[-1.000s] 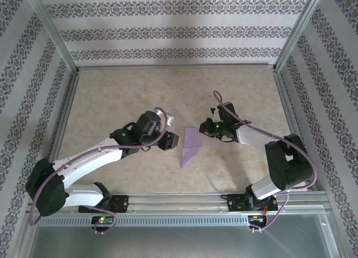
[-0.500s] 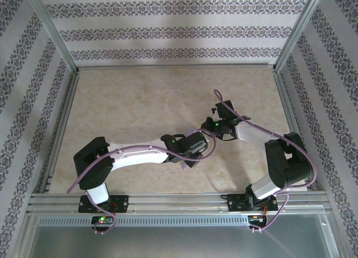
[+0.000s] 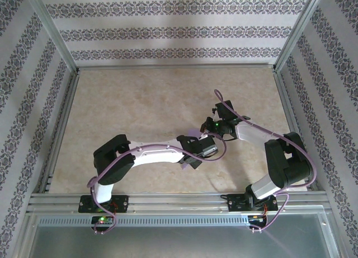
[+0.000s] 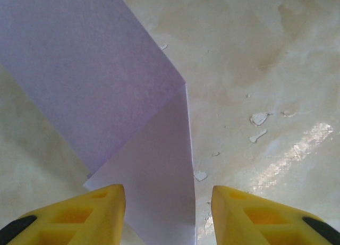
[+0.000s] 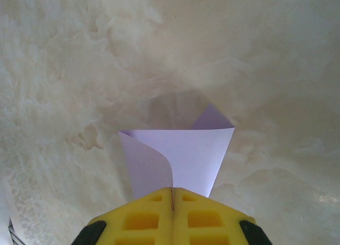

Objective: Fold a paper plane with a square sheet of paper (fold left side to right side)
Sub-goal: Place the paper at the center of the table, then fold the wing for the fifth time at the center of the table.

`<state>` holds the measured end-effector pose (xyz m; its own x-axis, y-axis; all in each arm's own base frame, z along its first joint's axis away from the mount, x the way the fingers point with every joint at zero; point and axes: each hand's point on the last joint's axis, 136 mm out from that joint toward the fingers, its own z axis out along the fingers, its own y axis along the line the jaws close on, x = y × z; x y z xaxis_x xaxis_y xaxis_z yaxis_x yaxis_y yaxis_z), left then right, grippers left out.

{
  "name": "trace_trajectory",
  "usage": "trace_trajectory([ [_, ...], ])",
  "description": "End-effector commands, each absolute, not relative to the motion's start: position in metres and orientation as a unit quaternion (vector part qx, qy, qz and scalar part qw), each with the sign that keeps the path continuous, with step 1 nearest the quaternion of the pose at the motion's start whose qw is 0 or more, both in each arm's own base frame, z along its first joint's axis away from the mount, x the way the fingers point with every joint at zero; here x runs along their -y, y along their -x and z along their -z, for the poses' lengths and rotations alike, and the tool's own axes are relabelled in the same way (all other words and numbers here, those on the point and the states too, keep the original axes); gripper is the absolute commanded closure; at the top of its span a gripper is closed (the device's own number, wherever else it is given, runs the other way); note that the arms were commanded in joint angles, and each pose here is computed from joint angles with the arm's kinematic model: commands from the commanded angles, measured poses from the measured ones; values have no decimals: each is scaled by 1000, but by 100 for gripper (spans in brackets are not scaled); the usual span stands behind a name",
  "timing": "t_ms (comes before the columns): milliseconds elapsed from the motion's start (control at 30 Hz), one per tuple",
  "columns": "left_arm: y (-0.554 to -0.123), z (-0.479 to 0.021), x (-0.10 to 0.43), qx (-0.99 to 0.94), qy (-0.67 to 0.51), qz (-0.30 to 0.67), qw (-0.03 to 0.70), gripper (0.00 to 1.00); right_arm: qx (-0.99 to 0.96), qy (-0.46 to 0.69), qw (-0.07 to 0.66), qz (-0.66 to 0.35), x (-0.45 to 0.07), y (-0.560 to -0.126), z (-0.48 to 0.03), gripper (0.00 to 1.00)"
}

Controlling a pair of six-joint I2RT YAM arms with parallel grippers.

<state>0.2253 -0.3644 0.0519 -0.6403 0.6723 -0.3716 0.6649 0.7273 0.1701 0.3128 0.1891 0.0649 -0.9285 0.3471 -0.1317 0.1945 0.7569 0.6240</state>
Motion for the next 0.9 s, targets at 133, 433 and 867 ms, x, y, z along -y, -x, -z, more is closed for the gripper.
trace_trajectory([
  [133,-224,-44,358,-905,-375,-48,196,60,-928,-162,126,-310,-184,-318,-63,100],
  [433,-228,-38,355,-904,-375,-66,195,79,-930,-162,124,-307,-184,-318,-59,100],
  [867,-229,-36,353,-907,-371,-56,192,93,-936,-178,143,-268,-136,-304,-60,64],
])
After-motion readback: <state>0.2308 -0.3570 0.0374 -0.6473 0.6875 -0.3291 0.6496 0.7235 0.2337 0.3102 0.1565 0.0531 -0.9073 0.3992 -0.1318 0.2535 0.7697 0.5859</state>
